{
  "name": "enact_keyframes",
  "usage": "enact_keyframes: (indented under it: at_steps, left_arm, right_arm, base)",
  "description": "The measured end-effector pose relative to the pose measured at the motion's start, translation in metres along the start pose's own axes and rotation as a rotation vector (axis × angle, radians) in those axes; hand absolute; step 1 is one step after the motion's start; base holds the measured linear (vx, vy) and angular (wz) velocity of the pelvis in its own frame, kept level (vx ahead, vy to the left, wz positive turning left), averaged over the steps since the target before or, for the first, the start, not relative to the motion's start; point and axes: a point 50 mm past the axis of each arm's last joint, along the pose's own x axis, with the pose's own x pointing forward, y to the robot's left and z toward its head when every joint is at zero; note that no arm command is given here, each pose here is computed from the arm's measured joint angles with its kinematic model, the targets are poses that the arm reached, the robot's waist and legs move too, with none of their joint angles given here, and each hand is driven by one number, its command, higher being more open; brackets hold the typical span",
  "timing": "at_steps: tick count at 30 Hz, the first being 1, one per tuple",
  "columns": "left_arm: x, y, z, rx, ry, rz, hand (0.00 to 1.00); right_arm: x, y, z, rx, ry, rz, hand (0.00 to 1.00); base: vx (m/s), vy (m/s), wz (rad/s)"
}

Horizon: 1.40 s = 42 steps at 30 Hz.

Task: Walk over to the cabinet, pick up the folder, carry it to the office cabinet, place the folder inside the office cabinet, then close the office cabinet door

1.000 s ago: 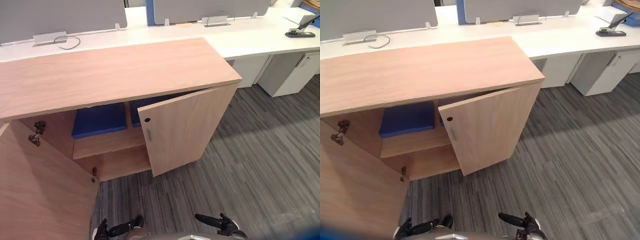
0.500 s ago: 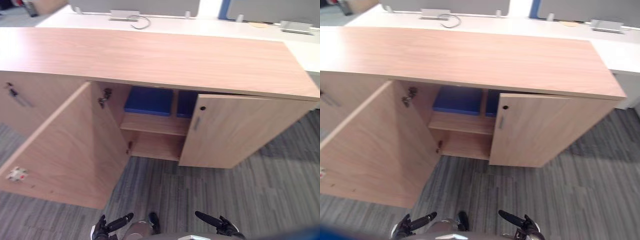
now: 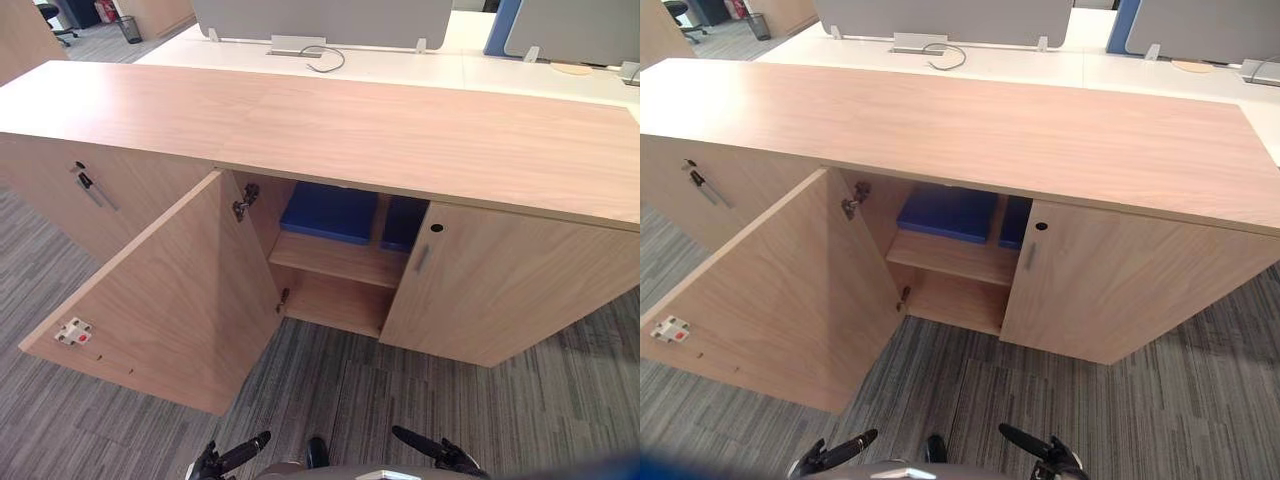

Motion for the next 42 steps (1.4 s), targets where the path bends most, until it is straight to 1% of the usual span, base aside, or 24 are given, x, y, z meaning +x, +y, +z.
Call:
enact_keyframes:
  at_steps: [5, 8, 11, 15, 17, 19, 24, 27, 29, 31, 35, 39, 41, 42]
  left_arm:
    - [-0.002, 0.009, -0.010, -0.125, 0.038, 0.059, 1.00]
    - [-0.003, 0.010, -0.010, -0.170, 0.036, 0.076, 1.00]
    - [-0.005, 0.013, 0.009, -0.238, -0.074, 0.080, 1.00]
    - [-0.009, 0.030, 0.043, -0.408, -0.230, 0.119, 1.00]
    - [-0.010, 0.039, 0.052, -0.442, -0.272, 0.151, 1.00]
    - [-0.010, 0.044, 0.063, -0.423, -0.302, 0.180, 1.00]
    - [-0.007, 0.045, 0.083, -0.422, -0.339, 0.196, 1.00]
    - [-0.007, 0.059, 0.095, -0.410, -0.350, 0.228, 1.00]
    - [-0.008, 0.075, 0.105, -0.376, -0.359, 0.263, 1.00]
    - [-0.008, 0.085, 0.110, -0.364, -0.358, 0.284, 1.00]
    - [-0.008, 0.096, 0.113, -0.315, -0.337, 0.301, 1.00]
    - [-0.007, 0.104, 0.114, -0.297, -0.310, 0.312, 1.00]
    - [-0.007, 0.111, 0.124, -0.290, -0.319, 0.323, 1.00]
    - [-0.006, 0.108, 0.130, -0.293, -0.328, 0.311, 1.00]
  right_arm:
    - [0.000, 0.000, 0.000, 0.004, 0.001, 0.009, 1.00]
    - [0.000, -0.003, -0.001, 0.042, 0.004, 0.000, 1.00]
    - [0.000, -0.001, -0.003, 0.055, 0.005, -0.001, 1.00]
    - [-0.001, -0.001, -0.002, 0.062, -0.009, -0.001, 1.00]
    - [-0.002, -0.003, -0.002, 0.063, -0.018, -0.005, 1.00]
    - [-0.002, -0.005, -0.002, 0.063, -0.024, -0.009, 1.00]
    - [-0.002, -0.005, -0.004, 0.063, -0.015, -0.006, 1.00]
    - [-0.003, -0.007, -0.005, 0.067, -0.009, -0.009, 1.00]
    - [-0.003, -0.006, -0.008, 0.068, 0.001, -0.007, 1.00]
    - [-0.003, -0.007, -0.010, 0.068, 0.009, -0.005, 1.00]
    - [-0.003, -0.012, -0.011, 0.063, 0.020, -0.009, 1.00]
    - [-0.003, -0.026, -0.009, 0.048, 0.018, -0.028, 1.00]
    - [-0.003, -0.024, -0.009, 0.045, 0.019, -0.021, 1.00]
    - [-0.004, -0.028, -0.014, 0.051, 0.034, -0.031, 1.00]
  base:
    - [0.01, 0.002, 0.02]
    - [0.03, -0.002, 0.15]
    - [0.04, 0.006, 0.03]
    - [0.05, 0.010, -0.14]
    - [0.06, 0.013, -0.28]
    - [0.06, 0.005, -0.19]
    - [0.07, -0.045, -0.05]
    - [0.05, -0.083, -0.10]
    - [0.04, -0.105, -0.11]
    - [0.03, -0.101, -0.10]
    - [0.04, -0.119, -0.05]
    - [0.03, -0.118, -0.08]
    - [-0.04, -0.150, 0.01]
    - [0.00, -0.168, 0.09]
